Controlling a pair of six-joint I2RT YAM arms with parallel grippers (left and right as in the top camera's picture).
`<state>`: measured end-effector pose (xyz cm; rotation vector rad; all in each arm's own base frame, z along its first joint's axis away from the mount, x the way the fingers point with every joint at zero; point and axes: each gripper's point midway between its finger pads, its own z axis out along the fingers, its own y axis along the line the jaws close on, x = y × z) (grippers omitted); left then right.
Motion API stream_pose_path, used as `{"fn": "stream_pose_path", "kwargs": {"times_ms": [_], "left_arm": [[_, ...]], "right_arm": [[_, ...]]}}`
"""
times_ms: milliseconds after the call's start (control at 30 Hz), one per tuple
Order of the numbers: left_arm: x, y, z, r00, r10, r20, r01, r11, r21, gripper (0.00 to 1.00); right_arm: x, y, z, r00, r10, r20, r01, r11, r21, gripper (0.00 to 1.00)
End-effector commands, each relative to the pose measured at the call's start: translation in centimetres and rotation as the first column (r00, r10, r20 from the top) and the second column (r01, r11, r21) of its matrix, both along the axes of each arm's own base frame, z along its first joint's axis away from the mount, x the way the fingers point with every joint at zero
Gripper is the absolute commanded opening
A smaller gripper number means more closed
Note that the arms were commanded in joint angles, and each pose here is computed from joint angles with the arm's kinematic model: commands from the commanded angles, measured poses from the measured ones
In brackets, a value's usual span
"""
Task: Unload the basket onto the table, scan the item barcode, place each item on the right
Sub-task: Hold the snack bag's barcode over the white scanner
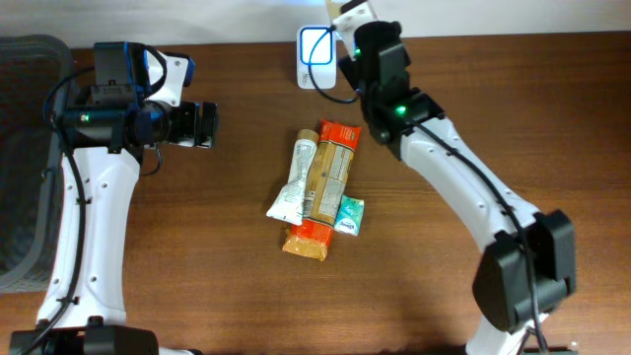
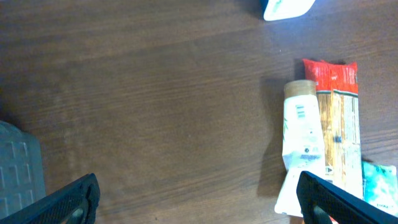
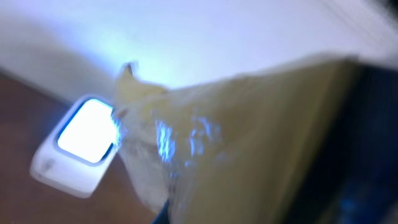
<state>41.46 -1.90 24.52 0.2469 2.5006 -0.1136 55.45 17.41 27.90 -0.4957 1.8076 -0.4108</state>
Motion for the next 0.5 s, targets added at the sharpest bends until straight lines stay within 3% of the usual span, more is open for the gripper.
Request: {"fn": "stream_pose_path", "kwargs": {"times_ms": [0,200,300,467], "left_arm": [[0.0,0.2,0.7,1.0,-0.005,0.02,0.005,1.0,0.008,0.99],[0.0,0.2,0.8,1.0,-0.005,0.021,0.005,1.0,0.008,0.99],[0.0,0.2,0.7,1.0,-0.005,0.02,0.005,1.0,0.008,0.99],[0.0,0.2,0.7,1.0,-0.005,0.02,0.005,1.0,0.008,0.99]], "right_arm": [[2.4,0.8,0.7,0.992,0.036,0.118,-0.006,0.969,-0.247,0.04],[4.9,5.3,-4.0,0.967,0.199,0.16,-0.053,0.77,-0.636,0.04],[4.7,7.1,-5.8,0.961,0.245,0.13,-0.081,0.695,-0.715,0.04],[4.7,6.9,-4.5,0.957,0.236,0.169,-0.028,0.655,-0.755,0.04]]}}
